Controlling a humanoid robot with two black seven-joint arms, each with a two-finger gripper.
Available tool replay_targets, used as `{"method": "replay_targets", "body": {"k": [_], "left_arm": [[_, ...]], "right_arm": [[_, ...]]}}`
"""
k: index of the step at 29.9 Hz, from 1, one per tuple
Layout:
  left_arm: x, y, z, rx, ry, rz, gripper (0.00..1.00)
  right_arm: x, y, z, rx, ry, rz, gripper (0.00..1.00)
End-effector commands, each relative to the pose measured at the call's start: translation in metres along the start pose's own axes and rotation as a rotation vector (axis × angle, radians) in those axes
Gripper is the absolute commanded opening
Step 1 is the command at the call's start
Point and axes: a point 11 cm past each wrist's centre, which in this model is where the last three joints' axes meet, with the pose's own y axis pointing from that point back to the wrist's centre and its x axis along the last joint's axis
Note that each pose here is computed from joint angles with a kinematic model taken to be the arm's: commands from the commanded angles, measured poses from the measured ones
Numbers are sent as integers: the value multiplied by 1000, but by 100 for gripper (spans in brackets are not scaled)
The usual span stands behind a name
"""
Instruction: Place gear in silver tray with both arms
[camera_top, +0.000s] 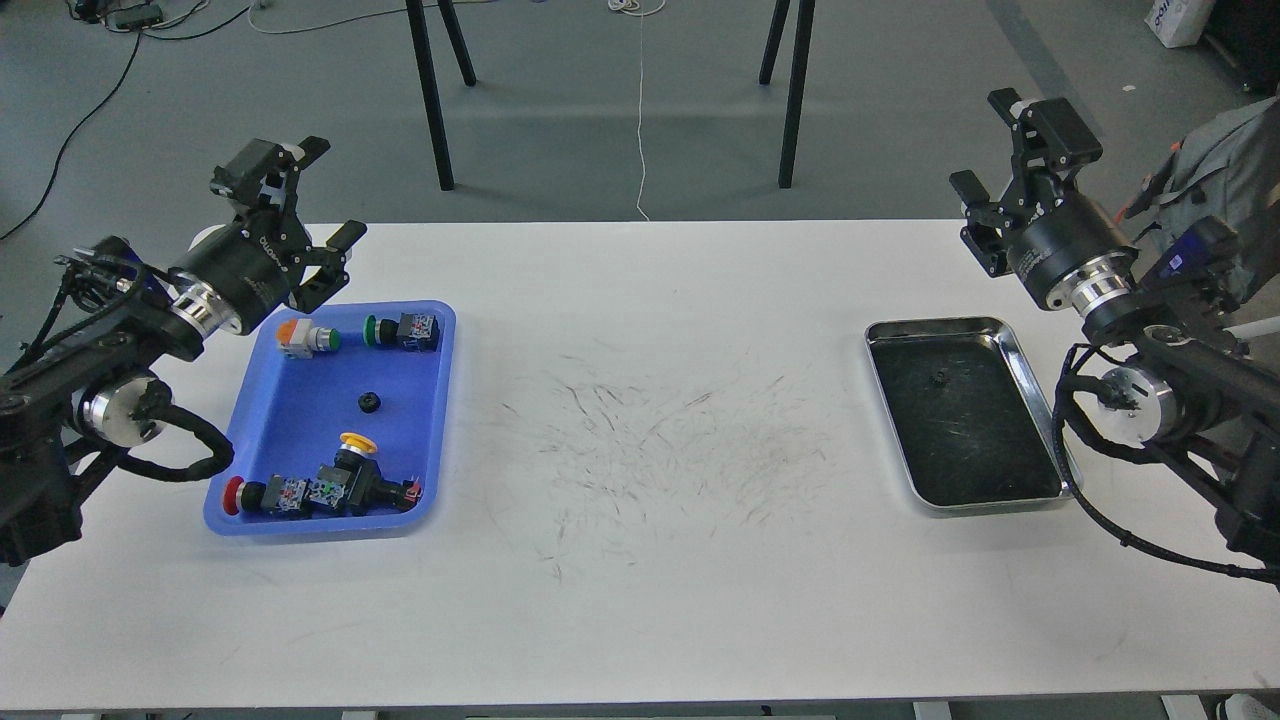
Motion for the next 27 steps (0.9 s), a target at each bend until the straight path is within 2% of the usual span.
{"method": "replay_targets", "body": {"k": [1,6,8,13,19,23,27], "left_arm": [[-6,-4,0,0,-15,14,100],[-44,-2,-5,33,-34,-89,100],[-42,6,-5,54,-63,-91,100],[-14,8,-2,36,-150,136,100],[-5,-9,27,-96,-159,374,100],[-39,-19,2,-70,-64,249,100],[-54,-17,-14,-46,-13,176,100]], "right_arm": [[0,1,-1,2,0,-1,94],[0,1,-2,5,0,2,94],[3,1,-4,9,0,9,94],[3,3,1,0,-5,15,94],[3,4,4,-5,-1,32,94],[3,8,9,-16,-3,33,94],[4,8,9,-17,-2,35,94]]}}
